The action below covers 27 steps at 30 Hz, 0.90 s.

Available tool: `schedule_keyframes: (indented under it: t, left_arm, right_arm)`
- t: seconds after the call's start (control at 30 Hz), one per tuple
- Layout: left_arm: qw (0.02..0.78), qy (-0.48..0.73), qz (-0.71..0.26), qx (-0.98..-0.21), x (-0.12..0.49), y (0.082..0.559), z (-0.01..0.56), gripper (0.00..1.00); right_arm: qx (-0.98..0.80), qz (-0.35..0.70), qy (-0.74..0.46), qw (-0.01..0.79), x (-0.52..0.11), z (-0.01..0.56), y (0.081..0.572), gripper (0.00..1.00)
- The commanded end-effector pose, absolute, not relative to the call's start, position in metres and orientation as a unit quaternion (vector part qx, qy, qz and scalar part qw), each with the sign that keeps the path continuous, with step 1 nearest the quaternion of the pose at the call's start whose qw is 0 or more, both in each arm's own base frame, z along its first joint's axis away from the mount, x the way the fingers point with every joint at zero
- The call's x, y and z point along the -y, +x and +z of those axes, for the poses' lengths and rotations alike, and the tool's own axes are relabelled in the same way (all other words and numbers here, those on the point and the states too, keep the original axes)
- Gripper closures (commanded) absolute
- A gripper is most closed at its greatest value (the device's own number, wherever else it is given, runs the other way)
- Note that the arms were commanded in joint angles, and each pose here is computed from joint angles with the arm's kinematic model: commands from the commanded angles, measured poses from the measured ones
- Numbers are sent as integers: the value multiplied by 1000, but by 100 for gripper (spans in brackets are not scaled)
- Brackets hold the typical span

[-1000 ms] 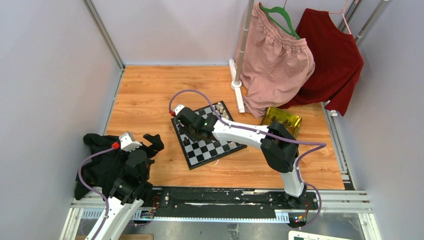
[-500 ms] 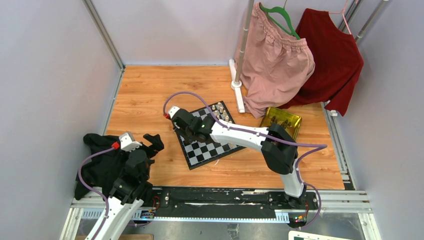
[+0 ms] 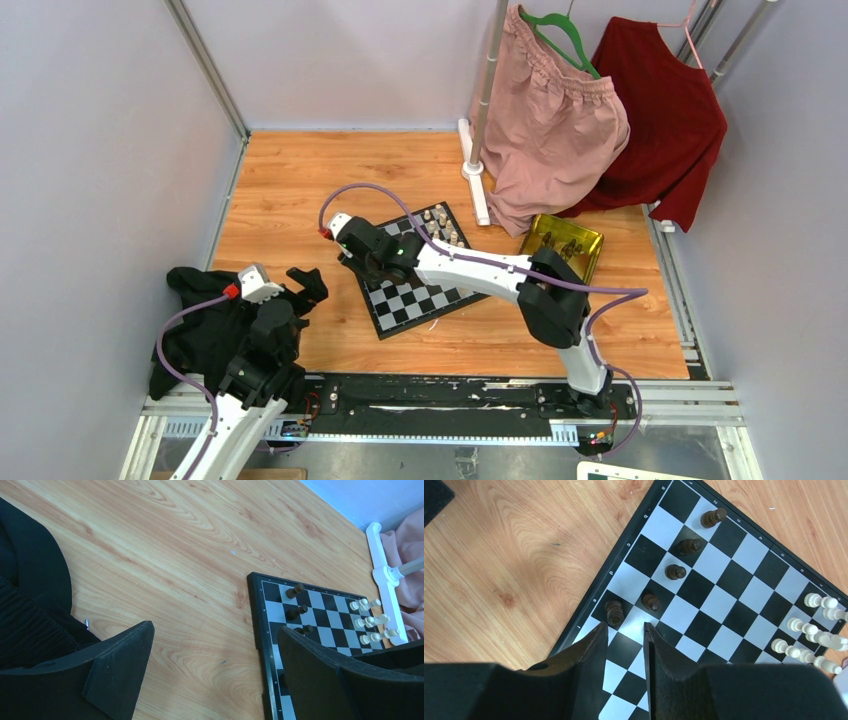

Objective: Set up the chess pieces on the board
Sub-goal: Pick up the chess piece from the chessboard.

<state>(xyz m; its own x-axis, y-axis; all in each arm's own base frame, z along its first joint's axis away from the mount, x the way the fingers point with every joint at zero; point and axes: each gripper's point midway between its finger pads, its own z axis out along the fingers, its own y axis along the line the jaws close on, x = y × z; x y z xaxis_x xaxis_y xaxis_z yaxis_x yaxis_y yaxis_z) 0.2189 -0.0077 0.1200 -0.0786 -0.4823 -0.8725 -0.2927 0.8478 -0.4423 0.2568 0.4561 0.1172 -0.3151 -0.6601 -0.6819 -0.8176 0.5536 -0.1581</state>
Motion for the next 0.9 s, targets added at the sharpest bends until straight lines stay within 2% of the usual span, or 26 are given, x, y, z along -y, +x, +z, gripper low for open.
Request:
schedule_keyframes:
  t: [0.0,0.87]
  left_arm:
    - [636,-268,-84,-719,7,218,124,0]
    - [636,-263,-86,-720,9,219,124,0]
  right_arm:
    - [-797,115,-476,353,-467,112,251,63]
    - [-804,107,-484,330,-474,80,255,67]
